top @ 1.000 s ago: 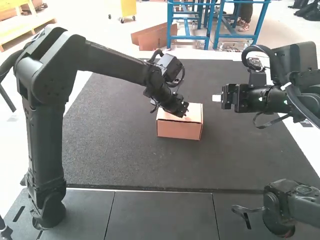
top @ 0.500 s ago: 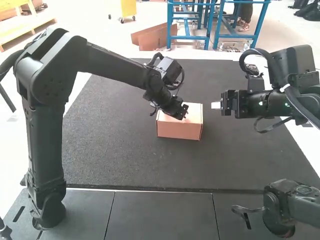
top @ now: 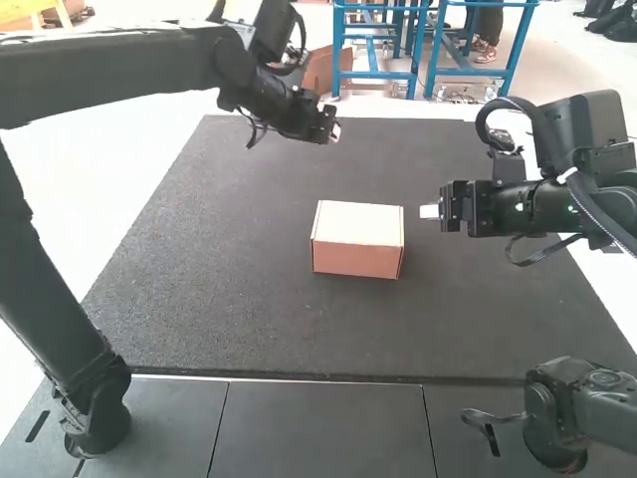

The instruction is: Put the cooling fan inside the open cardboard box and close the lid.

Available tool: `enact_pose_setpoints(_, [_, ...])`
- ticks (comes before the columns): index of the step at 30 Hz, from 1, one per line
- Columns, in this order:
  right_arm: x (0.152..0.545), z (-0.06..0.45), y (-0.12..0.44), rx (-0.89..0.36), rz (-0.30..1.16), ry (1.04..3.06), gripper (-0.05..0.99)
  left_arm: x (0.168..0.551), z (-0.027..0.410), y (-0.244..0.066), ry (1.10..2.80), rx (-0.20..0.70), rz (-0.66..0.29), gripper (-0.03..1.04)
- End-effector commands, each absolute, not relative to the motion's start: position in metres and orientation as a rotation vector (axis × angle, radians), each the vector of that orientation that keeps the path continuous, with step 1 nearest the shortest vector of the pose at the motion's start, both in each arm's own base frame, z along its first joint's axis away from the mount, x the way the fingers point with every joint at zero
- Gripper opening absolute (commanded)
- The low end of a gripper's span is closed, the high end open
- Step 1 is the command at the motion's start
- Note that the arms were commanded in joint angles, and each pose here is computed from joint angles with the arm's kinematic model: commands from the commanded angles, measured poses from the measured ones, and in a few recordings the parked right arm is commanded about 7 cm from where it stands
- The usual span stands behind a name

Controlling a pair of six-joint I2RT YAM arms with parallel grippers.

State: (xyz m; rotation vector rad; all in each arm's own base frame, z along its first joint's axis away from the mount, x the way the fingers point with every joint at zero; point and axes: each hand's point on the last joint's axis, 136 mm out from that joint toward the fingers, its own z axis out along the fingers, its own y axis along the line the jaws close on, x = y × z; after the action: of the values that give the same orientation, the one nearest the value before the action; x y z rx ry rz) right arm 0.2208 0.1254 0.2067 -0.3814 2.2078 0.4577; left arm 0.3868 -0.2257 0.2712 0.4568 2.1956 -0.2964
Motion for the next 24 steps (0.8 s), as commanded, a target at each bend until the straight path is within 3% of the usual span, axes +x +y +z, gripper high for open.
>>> enact_pose_setpoints(1, [0.22, 0.211, 0.128, -0.408, 0.468, 2.192, 0.91, 0.381, 0.27, -0.2, 2.19, 0.403, -0.283, 0.97])
enact_pose_setpoints(11, [0.239, 0.234, 0.117, -0.323, 0.428, 2.064, 0.9, 0.352, 0.277, -0.158, 2.042, 0.315, -0.29, 0.97])
enact_pose_setpoints(24, [0.244, 0.262, 0.081, -0.184, 0.368, 1.817, 0.9, 0.322, 0.28, -0.1, 1.846, 0.203, -0.226, 0.97])
